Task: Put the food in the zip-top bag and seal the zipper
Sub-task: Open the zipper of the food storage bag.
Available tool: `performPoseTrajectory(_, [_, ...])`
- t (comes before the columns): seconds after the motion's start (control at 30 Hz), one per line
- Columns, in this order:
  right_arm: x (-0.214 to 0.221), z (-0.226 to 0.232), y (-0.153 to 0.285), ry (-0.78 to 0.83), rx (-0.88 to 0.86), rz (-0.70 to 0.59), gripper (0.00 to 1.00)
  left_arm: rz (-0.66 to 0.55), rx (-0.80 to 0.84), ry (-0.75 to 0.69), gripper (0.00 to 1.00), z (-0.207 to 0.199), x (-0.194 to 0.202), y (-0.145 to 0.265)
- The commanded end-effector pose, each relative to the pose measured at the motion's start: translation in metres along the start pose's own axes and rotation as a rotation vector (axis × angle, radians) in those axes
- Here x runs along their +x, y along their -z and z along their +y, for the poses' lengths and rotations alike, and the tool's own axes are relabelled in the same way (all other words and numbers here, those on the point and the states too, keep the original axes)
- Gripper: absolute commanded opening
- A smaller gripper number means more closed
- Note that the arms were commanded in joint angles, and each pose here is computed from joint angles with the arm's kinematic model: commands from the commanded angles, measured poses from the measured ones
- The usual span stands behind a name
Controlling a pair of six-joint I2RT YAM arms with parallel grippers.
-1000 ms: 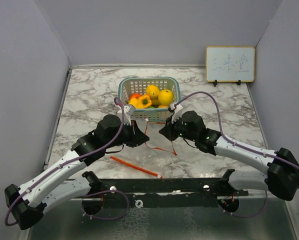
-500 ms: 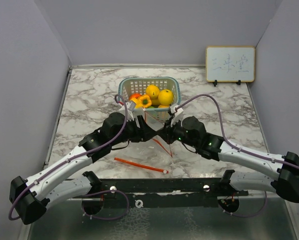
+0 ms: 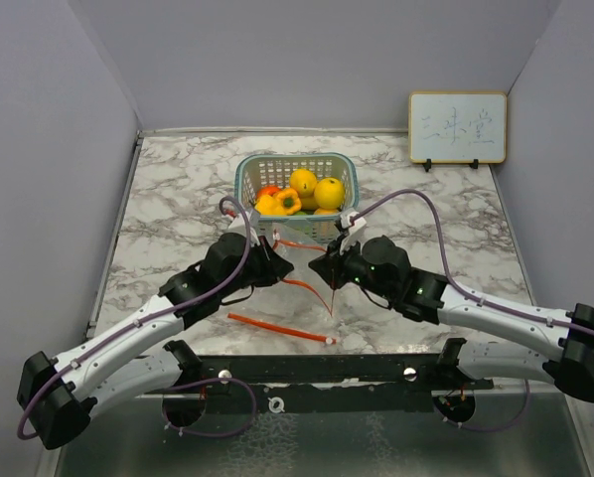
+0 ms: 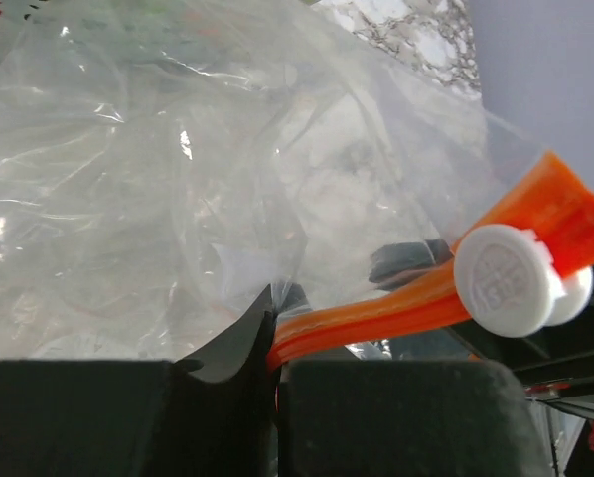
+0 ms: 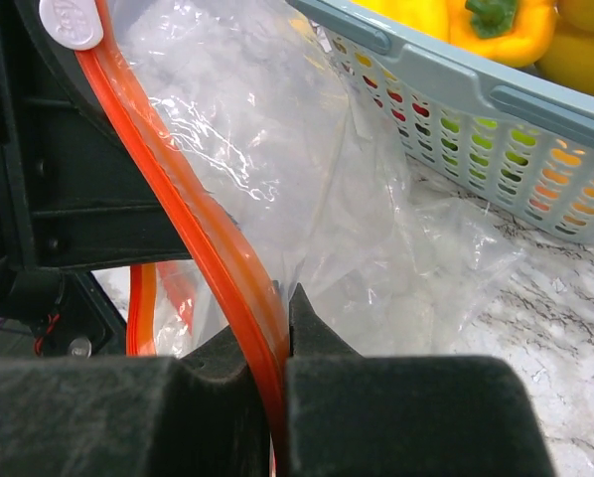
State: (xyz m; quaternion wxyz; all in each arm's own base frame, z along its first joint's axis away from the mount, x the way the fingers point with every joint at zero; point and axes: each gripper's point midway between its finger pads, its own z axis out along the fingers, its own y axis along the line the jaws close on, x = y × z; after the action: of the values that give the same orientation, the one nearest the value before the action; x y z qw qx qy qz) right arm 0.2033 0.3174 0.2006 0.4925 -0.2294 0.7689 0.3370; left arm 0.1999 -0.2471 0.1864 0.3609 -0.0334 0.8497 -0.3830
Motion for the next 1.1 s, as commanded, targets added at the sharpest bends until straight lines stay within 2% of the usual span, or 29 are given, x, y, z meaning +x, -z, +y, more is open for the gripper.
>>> performPoseTrajectory(0.0, [-0.023,-0.002,0.003,-0.055,0.054,-0.055,0.02,-0.005,-0.029,-0.026,0.00,0.005,-0.003,0.008])
performPoseTrajectory(0.23, [-0.008,-0.091,0.029,-0.135,0.589,-0.056,0.02,0.160,-0.202,-0.232,0.00,0.016,-0.006,0.072])
performPoseTrajectory(0.33, [-0.006,-0.105,0.034,-0.116,0.687,-0.052,0.07,0.242,-0.238,-0.280,0.00,0.017,-0.004,0.101])
performPoseTrajectory(0.43, [-0.016,-0.085,0.014,-0.045,0.562,-0.037,0.18,0.283,-0.211,-0.278,0.00,0.012,0.002,0.113])
performPoseTrajectory(0.57, [-0.024,-0.009,-0.020,0.120,0.097,-0.002,0.34,0.258,-0.201,-0.252,0.00,0.017,0.007,0.100])
performPoseTrajectory(0.67, [-0.027,0.024,-0.024,0.145,-0.075,0.029,0.44,0.255,-0.245,-0.234,0.00,0.030,0.012,0.085])
performPoseTrajectory(0.87, [-0.059,0.056,-0.006,0.167,-0.223,-0.023,0.61,0.202,-0.450,-0.242,0.00,0.065,0.002,0.070])
performPoseTrajectory(0.97, [-0.084,0.056,-0.001,0.158,-0.190,-0.067,0.70,0.141,-0.516,-0.247,0.00,0.070,-0.013,0.069])
performPoseTrajectory(1.07, [-0.109,0.044,-0.007,0.166,-0.079,-0.085,0.72,0.096,-0.550,-0.251,0.00,0.072,-0.025,0.066])
